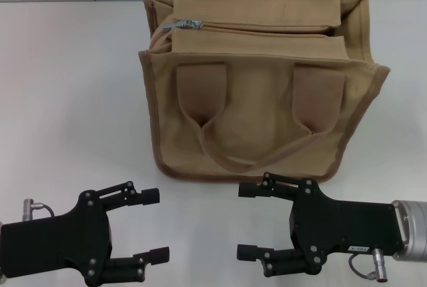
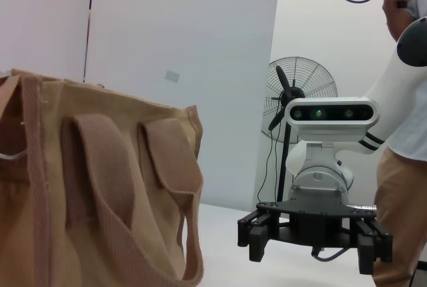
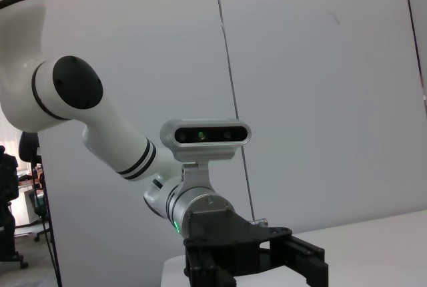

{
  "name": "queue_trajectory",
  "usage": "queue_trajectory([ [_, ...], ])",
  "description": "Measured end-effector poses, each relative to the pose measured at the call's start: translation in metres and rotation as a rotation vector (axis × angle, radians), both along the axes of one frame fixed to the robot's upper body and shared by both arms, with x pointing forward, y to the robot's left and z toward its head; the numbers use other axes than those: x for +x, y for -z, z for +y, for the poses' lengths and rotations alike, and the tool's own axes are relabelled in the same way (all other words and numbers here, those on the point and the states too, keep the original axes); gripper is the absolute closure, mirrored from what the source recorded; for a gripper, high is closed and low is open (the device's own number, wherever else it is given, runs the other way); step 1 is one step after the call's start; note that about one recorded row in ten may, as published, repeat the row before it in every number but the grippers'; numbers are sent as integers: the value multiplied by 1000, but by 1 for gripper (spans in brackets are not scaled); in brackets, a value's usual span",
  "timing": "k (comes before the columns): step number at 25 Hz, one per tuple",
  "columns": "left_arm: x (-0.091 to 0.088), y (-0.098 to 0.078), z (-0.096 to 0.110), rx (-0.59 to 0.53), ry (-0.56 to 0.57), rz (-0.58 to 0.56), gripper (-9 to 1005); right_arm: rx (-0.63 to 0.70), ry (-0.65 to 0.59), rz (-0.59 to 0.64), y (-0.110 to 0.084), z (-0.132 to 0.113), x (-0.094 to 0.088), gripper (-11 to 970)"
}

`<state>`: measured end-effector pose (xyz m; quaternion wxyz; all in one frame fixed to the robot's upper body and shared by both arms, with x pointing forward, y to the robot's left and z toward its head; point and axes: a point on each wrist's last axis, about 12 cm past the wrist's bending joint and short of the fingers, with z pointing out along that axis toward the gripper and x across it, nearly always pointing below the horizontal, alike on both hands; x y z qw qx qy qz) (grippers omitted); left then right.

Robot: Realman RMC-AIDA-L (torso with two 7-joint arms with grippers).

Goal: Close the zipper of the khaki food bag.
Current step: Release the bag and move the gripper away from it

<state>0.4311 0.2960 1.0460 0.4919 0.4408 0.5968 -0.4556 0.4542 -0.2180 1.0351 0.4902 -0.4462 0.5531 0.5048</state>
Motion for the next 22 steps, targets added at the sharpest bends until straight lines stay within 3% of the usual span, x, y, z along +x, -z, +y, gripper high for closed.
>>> queue_trajectory([
  [12,-1,1,1,-20,-36,1,188,5,0,8,1,1,-1,125],
  [17,-3,7,7,-56,-177,16,188,4,7,17,2,2,-2,125],
  [22,-4,9,34,-164,-561,-26,189,5,5,22,3,5,-2,125],
])
